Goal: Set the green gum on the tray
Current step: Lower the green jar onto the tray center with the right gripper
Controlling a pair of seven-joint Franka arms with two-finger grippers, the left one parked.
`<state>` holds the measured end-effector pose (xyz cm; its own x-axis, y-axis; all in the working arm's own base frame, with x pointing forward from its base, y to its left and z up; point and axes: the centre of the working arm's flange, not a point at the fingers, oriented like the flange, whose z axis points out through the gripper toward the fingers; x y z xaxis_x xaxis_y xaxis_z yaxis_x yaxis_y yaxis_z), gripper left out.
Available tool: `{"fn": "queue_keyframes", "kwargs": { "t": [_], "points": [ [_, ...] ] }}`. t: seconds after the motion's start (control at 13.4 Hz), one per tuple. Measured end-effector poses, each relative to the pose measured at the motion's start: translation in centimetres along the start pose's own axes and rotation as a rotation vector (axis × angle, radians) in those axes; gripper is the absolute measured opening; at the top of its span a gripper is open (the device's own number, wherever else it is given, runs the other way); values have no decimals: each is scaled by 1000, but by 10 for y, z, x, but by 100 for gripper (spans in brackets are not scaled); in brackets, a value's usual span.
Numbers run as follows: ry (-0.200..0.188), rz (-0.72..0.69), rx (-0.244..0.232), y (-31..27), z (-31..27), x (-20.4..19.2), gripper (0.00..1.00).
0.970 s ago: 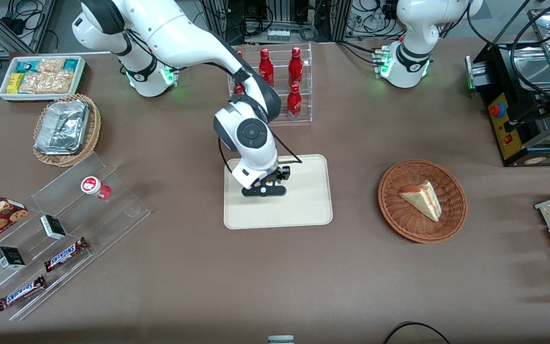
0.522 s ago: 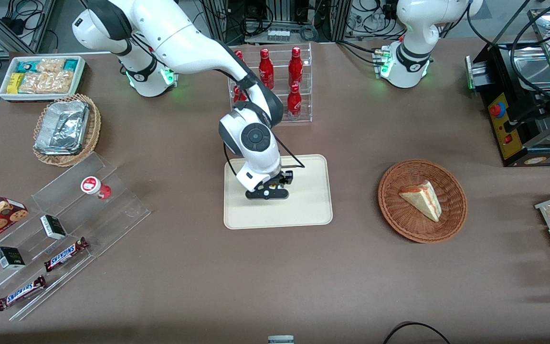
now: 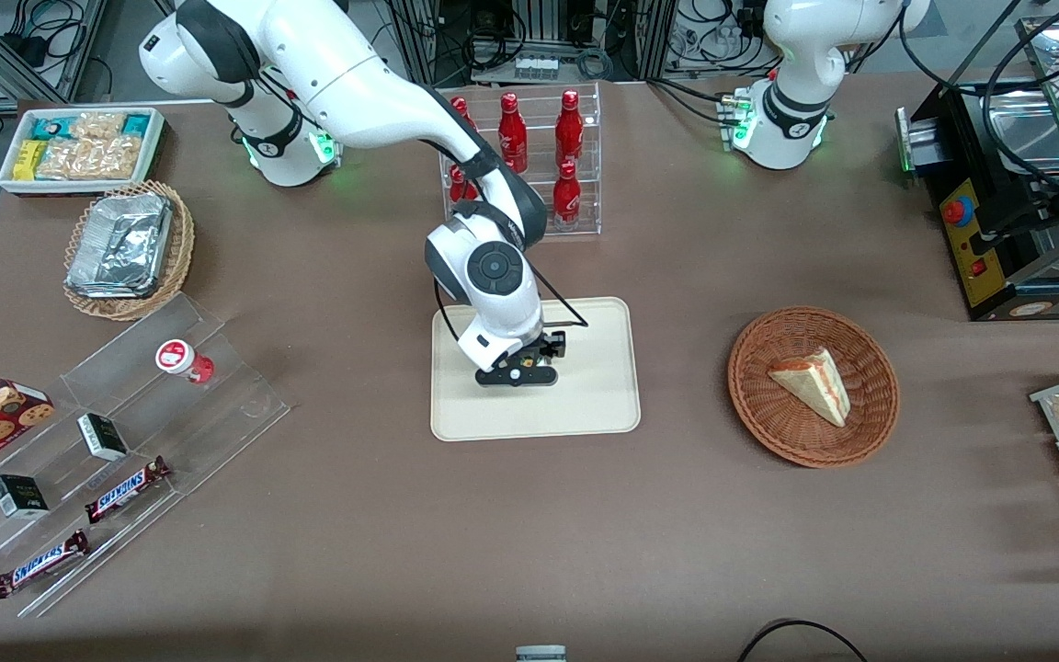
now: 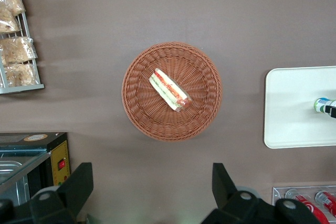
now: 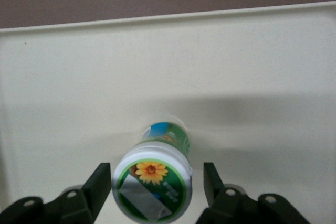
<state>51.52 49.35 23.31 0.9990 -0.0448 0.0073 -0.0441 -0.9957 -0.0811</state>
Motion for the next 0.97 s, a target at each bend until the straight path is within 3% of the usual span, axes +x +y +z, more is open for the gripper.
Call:
{"fn": "queue_keyframes", "kwargs": {
  "t": [0.15, 0.67, 0.97],
  "points": [
    [0, -5, -1, -2, 3, -2, 100],
    [2, -30, 0, -2, 0, -1, 100],
    [-35, -66, -28, 1, -25, 2, 100]
  ]
}}
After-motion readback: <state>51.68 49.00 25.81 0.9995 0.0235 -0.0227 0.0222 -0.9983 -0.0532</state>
